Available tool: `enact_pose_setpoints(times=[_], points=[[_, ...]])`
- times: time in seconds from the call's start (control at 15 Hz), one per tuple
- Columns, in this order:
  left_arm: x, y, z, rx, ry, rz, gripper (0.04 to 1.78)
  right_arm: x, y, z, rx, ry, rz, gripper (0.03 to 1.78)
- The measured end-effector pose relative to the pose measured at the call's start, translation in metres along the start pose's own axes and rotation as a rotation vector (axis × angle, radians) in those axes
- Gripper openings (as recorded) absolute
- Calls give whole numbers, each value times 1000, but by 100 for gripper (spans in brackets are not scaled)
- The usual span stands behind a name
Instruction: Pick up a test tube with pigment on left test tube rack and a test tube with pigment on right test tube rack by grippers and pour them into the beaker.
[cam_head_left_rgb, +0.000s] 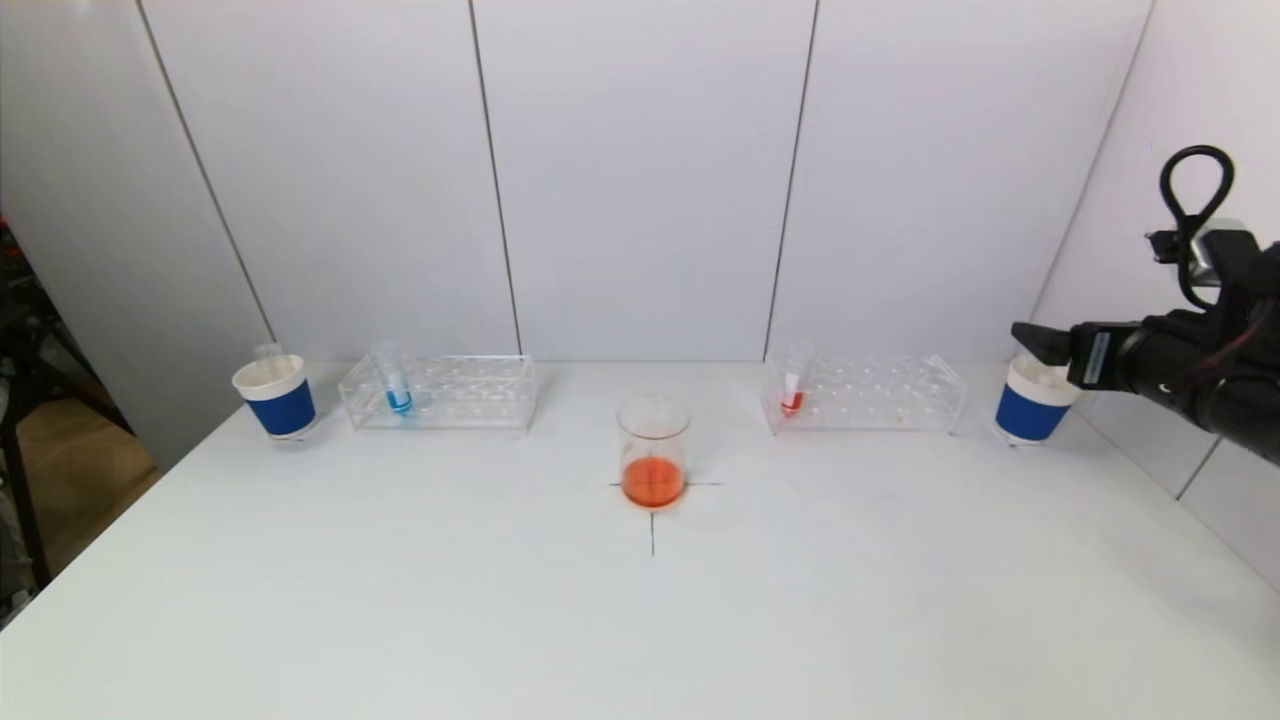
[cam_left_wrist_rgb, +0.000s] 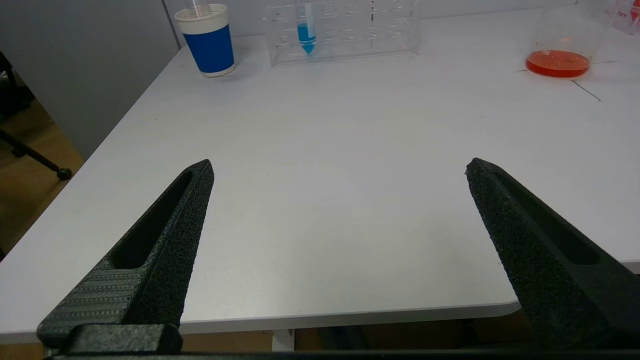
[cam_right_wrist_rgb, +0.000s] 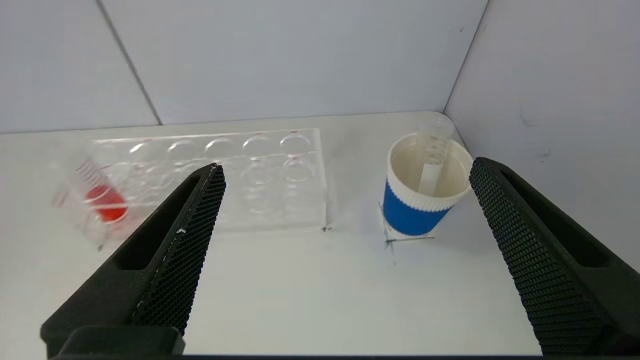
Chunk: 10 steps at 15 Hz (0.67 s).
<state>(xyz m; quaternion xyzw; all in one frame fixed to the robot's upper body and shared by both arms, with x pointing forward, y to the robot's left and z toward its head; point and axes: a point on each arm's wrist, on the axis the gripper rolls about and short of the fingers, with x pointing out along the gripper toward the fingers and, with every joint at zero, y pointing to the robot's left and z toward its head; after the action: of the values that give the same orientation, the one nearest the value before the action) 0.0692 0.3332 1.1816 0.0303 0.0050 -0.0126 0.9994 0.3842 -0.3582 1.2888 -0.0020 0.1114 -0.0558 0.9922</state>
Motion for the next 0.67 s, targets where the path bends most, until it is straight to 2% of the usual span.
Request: enact_pose_setpoints(times=[0.4,0.67], points=[[0,0,0,0,0,0,176,-112,3,-11,-5,-99,36,178],[0,0,0,0,0,0,176,-176,-2,-33,-4,-166,46,178]])
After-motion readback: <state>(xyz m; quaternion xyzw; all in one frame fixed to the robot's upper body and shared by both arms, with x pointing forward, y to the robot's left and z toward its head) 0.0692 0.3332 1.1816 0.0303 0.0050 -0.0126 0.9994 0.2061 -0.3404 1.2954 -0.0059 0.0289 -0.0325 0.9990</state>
